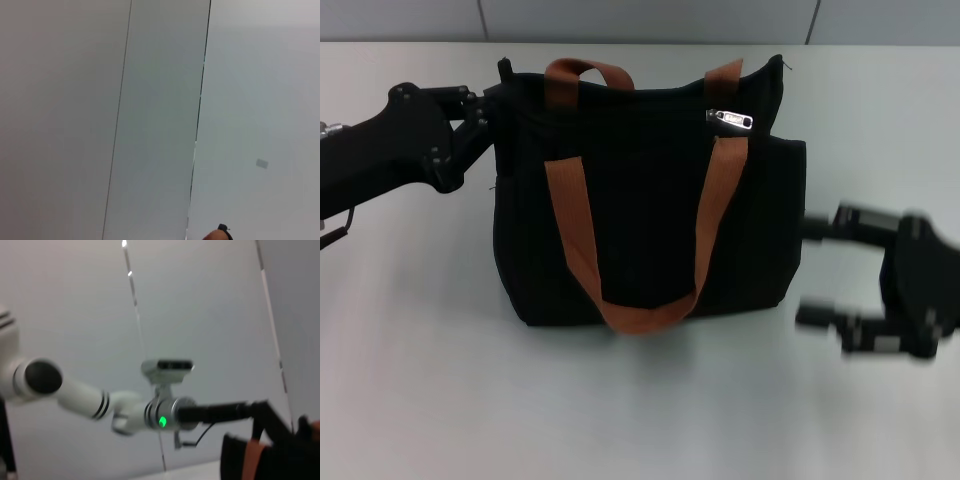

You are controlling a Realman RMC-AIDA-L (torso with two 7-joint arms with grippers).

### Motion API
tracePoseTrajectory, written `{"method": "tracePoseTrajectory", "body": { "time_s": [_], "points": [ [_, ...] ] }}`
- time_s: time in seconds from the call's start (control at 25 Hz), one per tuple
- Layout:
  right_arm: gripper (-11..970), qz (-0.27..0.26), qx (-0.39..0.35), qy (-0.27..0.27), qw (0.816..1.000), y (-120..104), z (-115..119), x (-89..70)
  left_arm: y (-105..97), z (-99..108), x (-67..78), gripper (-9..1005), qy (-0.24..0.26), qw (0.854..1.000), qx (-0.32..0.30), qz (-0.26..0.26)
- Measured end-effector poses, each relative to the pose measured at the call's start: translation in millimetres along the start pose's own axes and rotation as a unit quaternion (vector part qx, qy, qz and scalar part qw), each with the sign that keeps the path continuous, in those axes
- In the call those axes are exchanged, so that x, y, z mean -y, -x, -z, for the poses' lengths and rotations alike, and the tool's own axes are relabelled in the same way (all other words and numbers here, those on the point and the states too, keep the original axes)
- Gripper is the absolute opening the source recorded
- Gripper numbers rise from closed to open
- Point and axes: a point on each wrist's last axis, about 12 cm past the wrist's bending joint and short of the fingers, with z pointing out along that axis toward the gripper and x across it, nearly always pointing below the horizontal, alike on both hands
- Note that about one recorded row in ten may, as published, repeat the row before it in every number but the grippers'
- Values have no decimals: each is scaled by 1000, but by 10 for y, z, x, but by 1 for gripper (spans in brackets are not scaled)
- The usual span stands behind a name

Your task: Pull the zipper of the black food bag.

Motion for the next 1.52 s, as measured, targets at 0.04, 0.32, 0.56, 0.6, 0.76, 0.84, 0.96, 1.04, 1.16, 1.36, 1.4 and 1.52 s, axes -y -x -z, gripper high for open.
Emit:
{"method": "tracePoseTrajectory", "body": {
  "time_s": [0.04, 0.32, 0.56, 0.6, 0.76, 0.84, 0.96, 1.04, 1.16, 1.36, 1.4, 1.52],
  "points": [
    [623, 4, -5, 2, 1000, -80, 5, -54, -10, 12, 5, 33, 1, 1000, -2, 1],
    [778, -5, -55, -8, 998, -419, 19, -205, -38, 23, 11, 33, 4, 1000, -5, 6],
    [817, -8, -52, -10, 999, -435, 23, -226, -68, 43, 10, 33, 8, 1000, -13, 24],
    [816, -8, -51, -10, 999, -434, 22, -225, -69, 49, 5, 33, 7, 999, -18, 28],
    [816, -8, -50, -7, 999, -424, -2, -213, -18, 100, -51, 168, 2, 999, -41, 32],
    [816, -9, -48, -7, 999, -425, -14, -213, -18, 100, -51, 235, 2, 999, -41, 32],
    [816, -9, -48, -9, 999, -425, -21, -204, 166, 232, -156, 337, 0, 998, -60, 36],
    [816, -9, -48, -9, 999, -422, -24, -198, 332, 366, -191, 404, -13, 997, -64, 42],
    [816, -9, -48, -11, 999, -420, -31, -189, 456, 453, -127, 515, -55, 997, -45, 42],
    [817, -8, -53, -19, 998, -432, -45, -161, 475, 391, 17, 699, -113, 993, -15, 26],
    [817, -9, -53, -20, 998, -434, -49, -159, 427, 327, 69, 719, -131, 991, -17, 23],
    [817, -9, -55, -23, 998, -440, -51, -153, 281, 168, 210, 778, -172, 985, -24, 12]
  ]
}}
